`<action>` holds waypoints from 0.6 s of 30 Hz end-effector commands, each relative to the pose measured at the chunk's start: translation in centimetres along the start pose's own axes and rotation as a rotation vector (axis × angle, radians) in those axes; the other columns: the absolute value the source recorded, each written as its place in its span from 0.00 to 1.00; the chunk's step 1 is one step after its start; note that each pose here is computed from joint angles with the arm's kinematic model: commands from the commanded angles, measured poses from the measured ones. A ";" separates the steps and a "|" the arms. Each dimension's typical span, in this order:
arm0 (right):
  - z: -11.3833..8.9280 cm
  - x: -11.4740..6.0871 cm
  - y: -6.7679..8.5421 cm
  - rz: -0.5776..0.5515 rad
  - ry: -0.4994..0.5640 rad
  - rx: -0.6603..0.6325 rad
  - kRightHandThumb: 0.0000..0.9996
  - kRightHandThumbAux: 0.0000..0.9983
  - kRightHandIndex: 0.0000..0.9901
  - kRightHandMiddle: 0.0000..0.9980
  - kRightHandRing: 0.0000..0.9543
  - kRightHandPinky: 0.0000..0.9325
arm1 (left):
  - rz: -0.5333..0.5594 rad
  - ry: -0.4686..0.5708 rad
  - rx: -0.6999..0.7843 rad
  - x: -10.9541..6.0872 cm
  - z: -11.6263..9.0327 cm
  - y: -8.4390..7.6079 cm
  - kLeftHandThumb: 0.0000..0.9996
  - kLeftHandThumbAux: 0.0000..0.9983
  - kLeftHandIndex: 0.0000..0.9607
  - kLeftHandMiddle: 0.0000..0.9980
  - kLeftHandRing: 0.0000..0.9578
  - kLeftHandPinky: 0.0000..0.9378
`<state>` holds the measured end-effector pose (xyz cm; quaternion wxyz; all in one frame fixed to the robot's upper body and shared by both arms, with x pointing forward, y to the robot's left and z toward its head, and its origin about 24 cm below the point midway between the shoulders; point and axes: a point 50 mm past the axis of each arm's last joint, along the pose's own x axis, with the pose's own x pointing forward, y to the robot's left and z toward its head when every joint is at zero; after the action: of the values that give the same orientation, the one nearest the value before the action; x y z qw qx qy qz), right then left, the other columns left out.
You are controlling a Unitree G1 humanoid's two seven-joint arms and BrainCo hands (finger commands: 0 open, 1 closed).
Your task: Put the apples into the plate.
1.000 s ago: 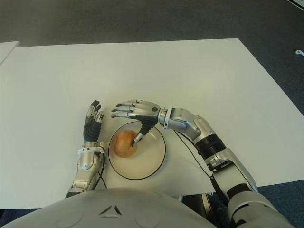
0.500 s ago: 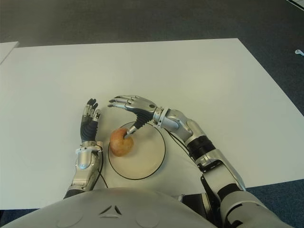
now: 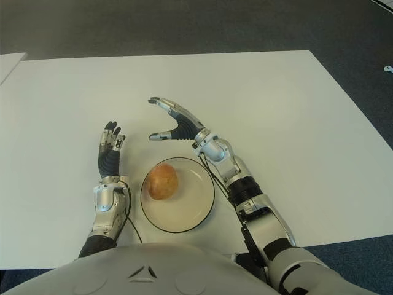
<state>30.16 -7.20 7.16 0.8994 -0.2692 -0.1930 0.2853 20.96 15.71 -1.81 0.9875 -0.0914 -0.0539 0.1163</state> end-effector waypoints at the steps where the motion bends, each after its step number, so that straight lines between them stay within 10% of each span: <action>1: -2.4 -0.4 -0.9 -0.109 0.122 0.240 0.06 0.41 0.06 0.07 0.03 0.01 | 0.013 0.021 -0.042 -0.1 -0.6 -0.5 0.10 0.47 0.04 0.02 0.00 0.00; 7: -5.7 -2.0 -1.9 -0.237 0.236 0.548 0.11 0.53 0.07 0.09 0.05 0.04 | 0.031 -0.002 -0.004 -0.6 -0.2 0.4 0.10 0.44 0.03 0.00 0.00 0.00; 18: -8.1 -3.0 -2.0 -0.291 0.296 0.669 0.15 0.62 0.08 0.14 0.11 0.08 | 0.063 -0.022 0.007 -0.7 -0.2 0.4 0.11 0.45 0.06 0.00 0.00 0.00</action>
<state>32.23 -14.00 1.11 0.9876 0.0097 0.0113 0.1562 20.73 16.55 -1.42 0.9848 -0.0778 -0.0775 0.1346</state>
